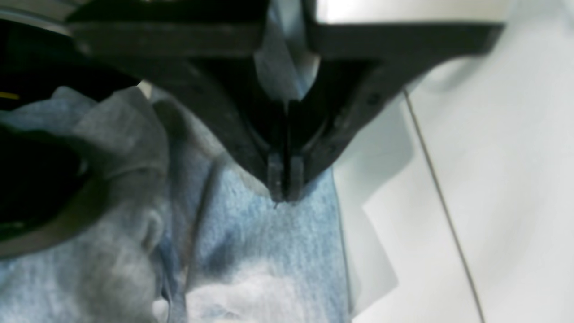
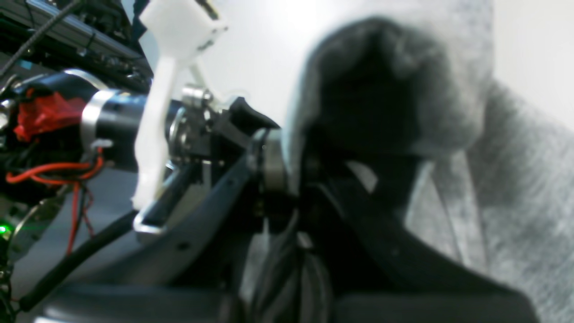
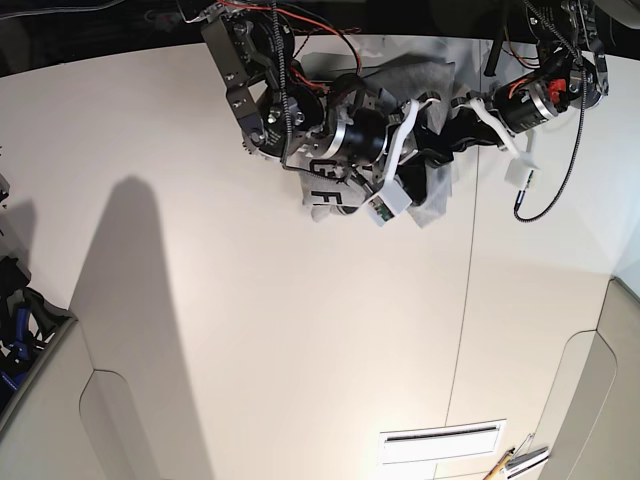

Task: Fold the T-shirt properly
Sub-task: 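Lift the collar end with the right gripper and fold it onto the left gripper's fold, then press and flatten the folded bundle with both grippers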

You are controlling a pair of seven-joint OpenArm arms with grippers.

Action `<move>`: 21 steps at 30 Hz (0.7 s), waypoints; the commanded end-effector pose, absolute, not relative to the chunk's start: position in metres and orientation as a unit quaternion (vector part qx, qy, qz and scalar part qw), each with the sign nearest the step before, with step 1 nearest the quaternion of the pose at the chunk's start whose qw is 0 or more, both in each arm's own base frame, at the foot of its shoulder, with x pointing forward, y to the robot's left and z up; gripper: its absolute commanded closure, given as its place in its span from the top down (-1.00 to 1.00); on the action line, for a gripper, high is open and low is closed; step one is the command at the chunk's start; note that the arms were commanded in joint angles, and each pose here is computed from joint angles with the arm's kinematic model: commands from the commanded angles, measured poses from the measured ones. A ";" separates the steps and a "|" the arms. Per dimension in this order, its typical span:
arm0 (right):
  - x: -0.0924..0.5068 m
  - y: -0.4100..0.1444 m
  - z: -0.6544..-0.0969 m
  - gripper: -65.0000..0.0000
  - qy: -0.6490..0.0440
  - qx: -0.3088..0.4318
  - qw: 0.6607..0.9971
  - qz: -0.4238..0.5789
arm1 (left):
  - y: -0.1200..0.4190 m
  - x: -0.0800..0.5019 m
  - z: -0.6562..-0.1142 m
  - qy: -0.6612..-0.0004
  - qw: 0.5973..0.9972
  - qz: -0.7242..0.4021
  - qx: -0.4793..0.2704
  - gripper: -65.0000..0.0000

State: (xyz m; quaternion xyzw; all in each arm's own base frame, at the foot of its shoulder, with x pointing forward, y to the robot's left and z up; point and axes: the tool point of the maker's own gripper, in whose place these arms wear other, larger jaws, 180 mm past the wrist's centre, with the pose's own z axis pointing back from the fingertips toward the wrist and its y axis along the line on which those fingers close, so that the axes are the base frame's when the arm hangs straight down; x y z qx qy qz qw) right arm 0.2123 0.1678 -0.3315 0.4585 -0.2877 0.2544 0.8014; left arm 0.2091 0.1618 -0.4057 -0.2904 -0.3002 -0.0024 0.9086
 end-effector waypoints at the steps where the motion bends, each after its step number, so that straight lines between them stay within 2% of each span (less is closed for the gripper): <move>1: 0.218 0.176 -0.311 -1.00 -0.310 0.481 0.781 0.250 | 0.163 0.216 -0.396 -0.320 0.901 -0.008 -0.293 -1.00; 2: 0.218 0.176 -0.310 -0.95 -0.309 0.485 0.779 0.248 | 0.163 0.216 -0.396 -0.321 0.901 -0.007 -0.294 -1.00; 5: 0.215 0.181 -0.298 -0.47 -0.312 0.513 0.758 0.255 | 0.163 0.216 -0.395 -0.321 0.900 -0.008 -0.294 -1.00; 7: 0.214 0.185 -0.283 -0.32 -0.319 0.539 0.733 0.265 | 0.163 0.216 -0.395 -0.322 0.900 -0.007 -0.295 -1.00; 12: 0.226 0.189 -0.248 -0.31 -0.337 0.582 0.691 0.265 | 0.163 0.216 -0.395 -0.321 0.900 -0.007 -0.295 -1.00; 21: 0.233 0.189 -0.245 -0.31 -0.334 0.560 0.692 0.310 | 0.163 0.217 -0.394 -0.323 0.899 -0.007 -0.295 -1.00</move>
